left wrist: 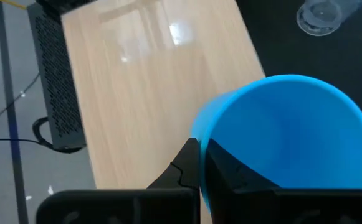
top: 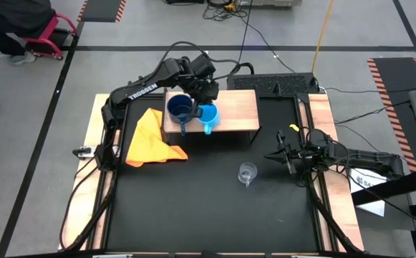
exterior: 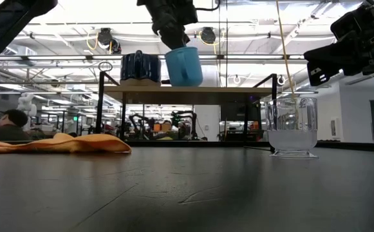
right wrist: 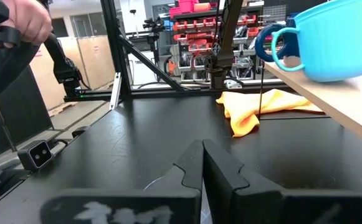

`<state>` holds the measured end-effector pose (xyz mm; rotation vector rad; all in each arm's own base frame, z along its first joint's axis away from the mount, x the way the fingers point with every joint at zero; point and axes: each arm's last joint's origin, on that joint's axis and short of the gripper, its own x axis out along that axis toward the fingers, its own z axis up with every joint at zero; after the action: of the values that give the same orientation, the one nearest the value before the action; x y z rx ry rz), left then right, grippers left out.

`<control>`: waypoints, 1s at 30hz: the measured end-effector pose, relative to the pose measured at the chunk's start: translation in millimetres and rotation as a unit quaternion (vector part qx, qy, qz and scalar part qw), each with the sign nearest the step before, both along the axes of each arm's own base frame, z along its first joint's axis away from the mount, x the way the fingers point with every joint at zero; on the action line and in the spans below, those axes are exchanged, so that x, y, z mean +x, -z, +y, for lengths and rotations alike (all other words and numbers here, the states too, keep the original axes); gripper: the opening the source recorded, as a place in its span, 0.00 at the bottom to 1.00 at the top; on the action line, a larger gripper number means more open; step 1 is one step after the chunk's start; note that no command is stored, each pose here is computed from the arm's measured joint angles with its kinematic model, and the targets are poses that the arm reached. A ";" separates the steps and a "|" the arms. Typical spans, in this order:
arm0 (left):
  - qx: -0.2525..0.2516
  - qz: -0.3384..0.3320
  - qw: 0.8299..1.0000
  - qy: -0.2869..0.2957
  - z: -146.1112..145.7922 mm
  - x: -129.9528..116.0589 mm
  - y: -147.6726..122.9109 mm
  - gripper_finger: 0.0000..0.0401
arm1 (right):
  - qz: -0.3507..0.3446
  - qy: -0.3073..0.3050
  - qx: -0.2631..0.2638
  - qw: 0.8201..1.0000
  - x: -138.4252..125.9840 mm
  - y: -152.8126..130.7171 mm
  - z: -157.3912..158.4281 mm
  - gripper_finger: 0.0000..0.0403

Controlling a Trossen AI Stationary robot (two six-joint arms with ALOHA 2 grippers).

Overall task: Stack small to large cups/mugs on shelf
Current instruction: Put the blue mug on the shelf

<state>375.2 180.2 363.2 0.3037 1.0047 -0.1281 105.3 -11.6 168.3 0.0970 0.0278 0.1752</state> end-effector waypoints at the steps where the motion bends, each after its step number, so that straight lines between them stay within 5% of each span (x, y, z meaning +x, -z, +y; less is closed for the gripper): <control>1: 0.002 -0.002 1.000 0.000 0.3 0.4 -0.2 0.01 | -0.001 0.000 -0.001 1.000 0.0 -0.1 0.0 0.00; 30: -0.001 -0.007 0.999 -0.036 7.7 -0.7 0.0 0.09 | 0.001 0.000 -0.003 1.000 0.0 0.3 0.0 0.00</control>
<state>374.5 187.9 363.2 0.2665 1.0006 -0.0611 105.3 -11.6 168.0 0.0920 0.0298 0.1752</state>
